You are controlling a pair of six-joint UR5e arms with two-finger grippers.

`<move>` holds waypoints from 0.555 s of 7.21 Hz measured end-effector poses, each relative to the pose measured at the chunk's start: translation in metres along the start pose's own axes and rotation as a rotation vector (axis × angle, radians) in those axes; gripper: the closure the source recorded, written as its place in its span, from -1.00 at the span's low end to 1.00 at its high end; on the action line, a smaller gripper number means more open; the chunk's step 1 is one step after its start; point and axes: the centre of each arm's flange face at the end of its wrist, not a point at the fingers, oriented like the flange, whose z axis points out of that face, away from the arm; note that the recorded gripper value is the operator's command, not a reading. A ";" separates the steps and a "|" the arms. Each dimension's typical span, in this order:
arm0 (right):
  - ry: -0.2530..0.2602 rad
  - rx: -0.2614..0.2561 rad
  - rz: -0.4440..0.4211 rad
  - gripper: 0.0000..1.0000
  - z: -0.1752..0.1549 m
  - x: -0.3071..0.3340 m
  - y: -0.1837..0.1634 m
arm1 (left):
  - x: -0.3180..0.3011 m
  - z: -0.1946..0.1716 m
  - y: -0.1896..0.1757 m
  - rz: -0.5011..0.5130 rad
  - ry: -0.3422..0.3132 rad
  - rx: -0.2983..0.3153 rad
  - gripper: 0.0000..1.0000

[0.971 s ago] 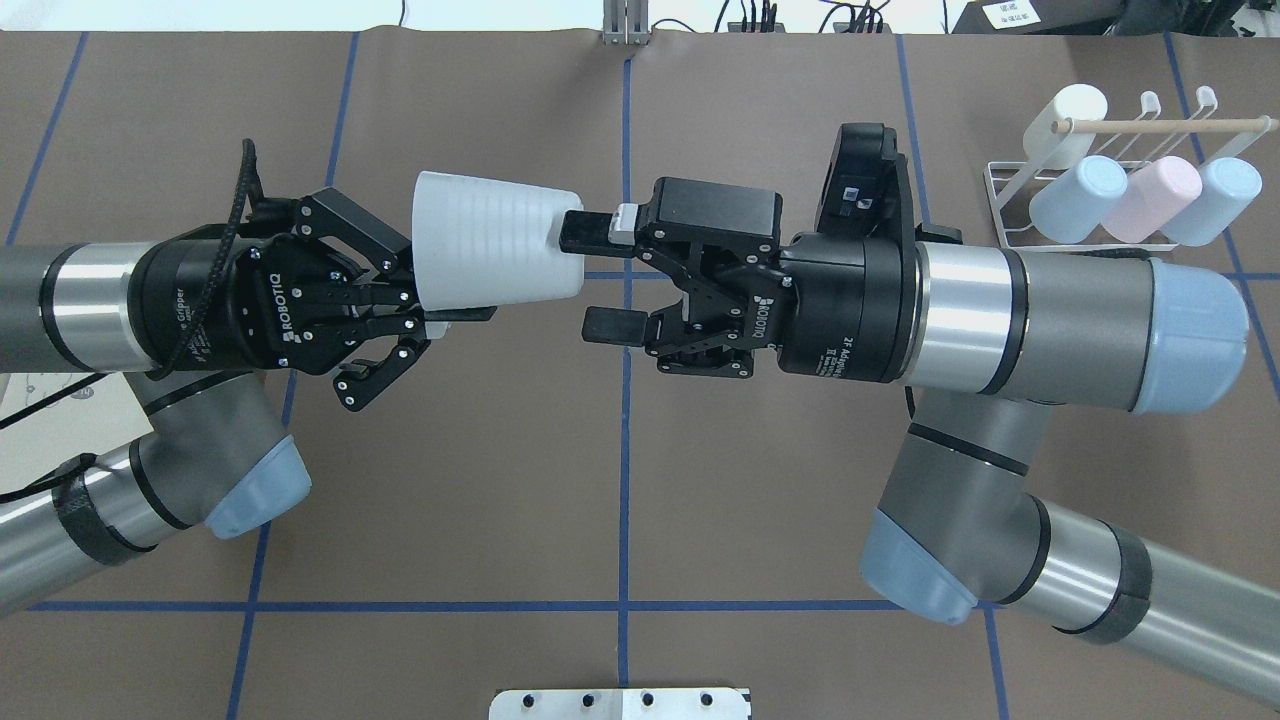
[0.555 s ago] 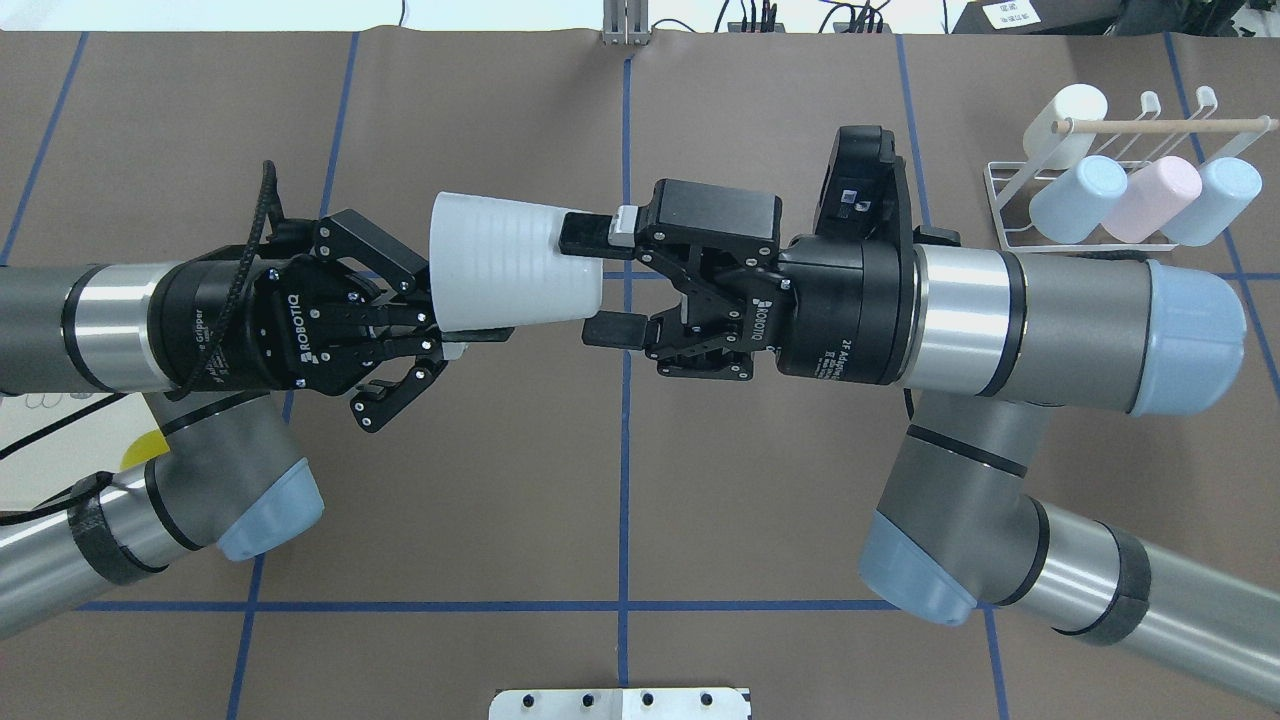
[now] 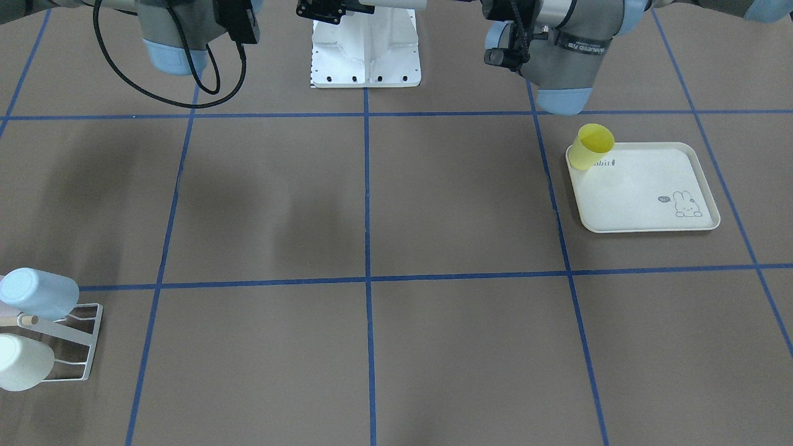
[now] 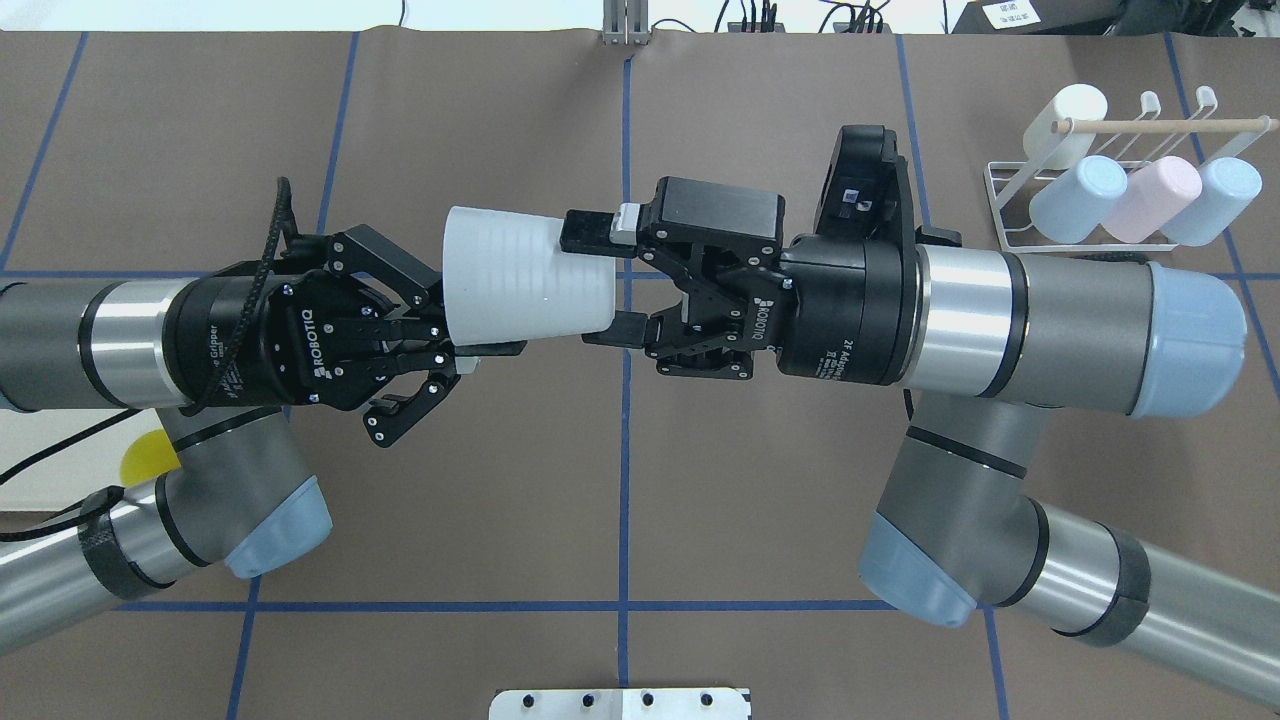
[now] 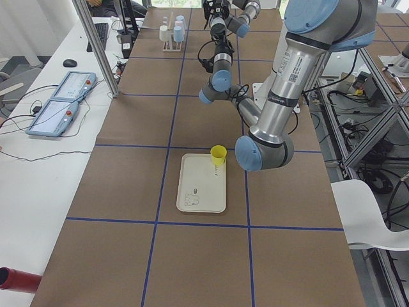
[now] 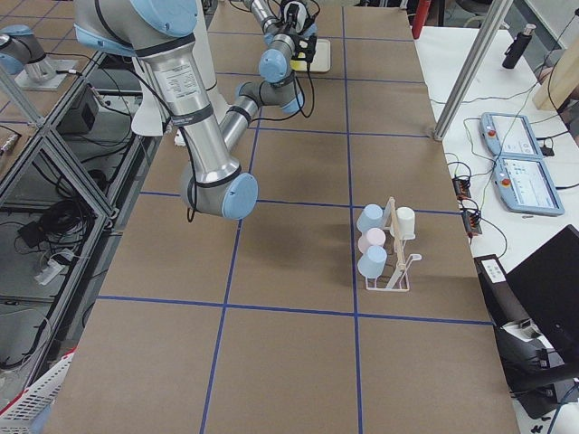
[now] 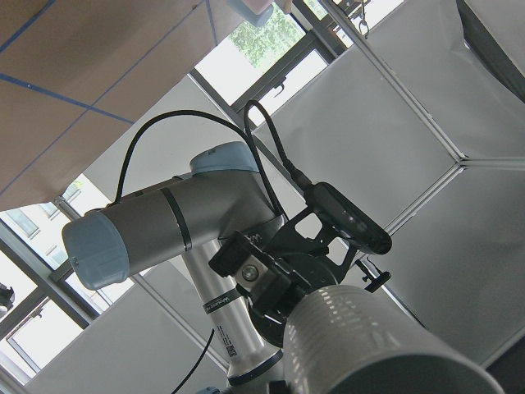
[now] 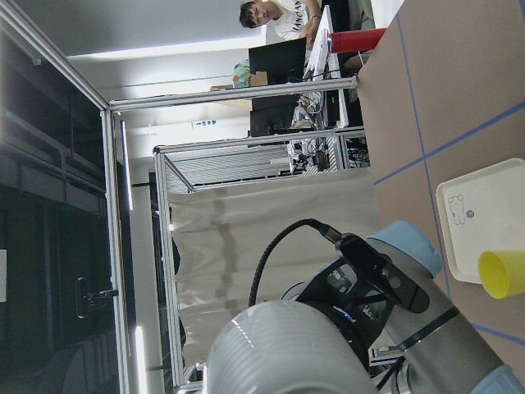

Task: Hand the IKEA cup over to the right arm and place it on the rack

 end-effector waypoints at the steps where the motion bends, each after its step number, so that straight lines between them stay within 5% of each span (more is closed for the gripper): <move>1: -0.001 0.000 0.000 -0.82 0.000 0.000 0.000 | -0.002 0.003 0.000 -0.006 0.004 -0.003 1.00; 2: -0.001 0.000 0.000 -0.79 0.000 0.000 0.000 | -0.004 0.005 0.001 -0.010 0.005 -0.006 1.00; 4: -0.005 -0.002 0.000 -0.34 0.000 0.000 0.001 | -0.006 0.006 0.001 -0.012 0.005 -0.008 1.00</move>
